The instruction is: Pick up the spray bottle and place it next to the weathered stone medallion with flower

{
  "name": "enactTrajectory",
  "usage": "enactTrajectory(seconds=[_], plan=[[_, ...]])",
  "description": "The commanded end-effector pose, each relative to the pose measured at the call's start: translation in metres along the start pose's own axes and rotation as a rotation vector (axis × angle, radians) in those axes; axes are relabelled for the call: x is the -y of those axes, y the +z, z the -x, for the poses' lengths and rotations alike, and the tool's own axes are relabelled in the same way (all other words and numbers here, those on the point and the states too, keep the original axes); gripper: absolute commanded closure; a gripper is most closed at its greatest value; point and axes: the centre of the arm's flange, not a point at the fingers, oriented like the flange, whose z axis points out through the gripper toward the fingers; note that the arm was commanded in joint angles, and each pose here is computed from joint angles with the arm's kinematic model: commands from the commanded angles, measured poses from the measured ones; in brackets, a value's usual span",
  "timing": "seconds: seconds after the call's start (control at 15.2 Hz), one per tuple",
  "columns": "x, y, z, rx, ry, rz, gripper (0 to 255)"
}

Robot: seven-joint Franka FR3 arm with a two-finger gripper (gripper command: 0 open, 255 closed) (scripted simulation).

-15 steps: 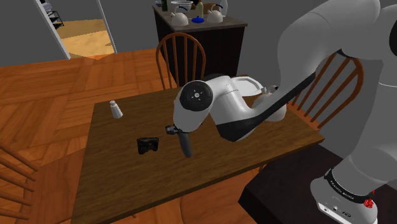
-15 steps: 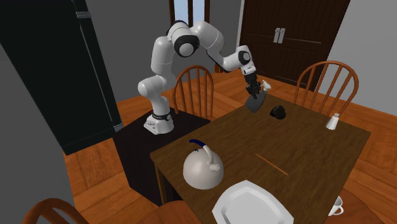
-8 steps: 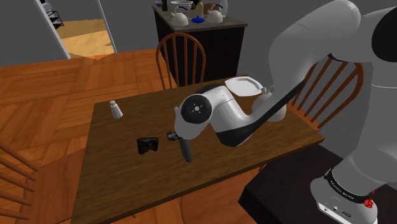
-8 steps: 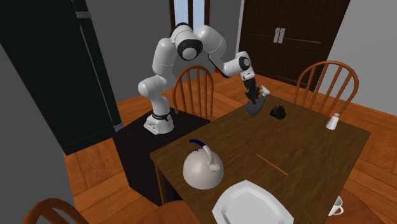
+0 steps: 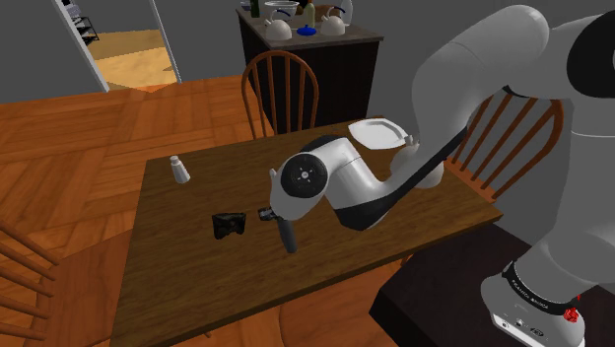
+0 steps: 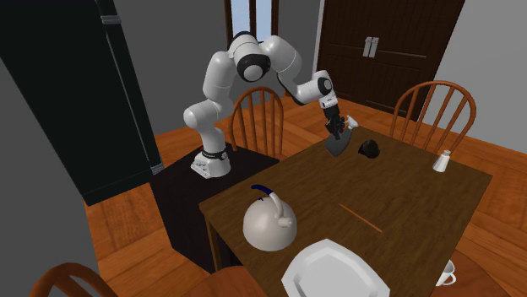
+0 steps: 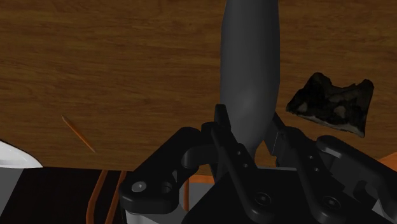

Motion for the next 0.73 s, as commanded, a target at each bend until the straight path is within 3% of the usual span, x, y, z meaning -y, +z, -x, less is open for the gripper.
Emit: enactTrajectory(seconds=[0.0, 0.07, 0.4, 0.66], plan=[[-0.001, 0.003, 0.002, 0.006, -0.001, 0.005, 255], [-0.002, 0.002, 0.001, 0.006, -0.001, 0.005, 0], [-0.001, 0.003, 0.002, 0.006, -0.001, 0.005, 0], [-0.001, -0.047, 0.001, 0.006, -0.001, 0.005, 0]])
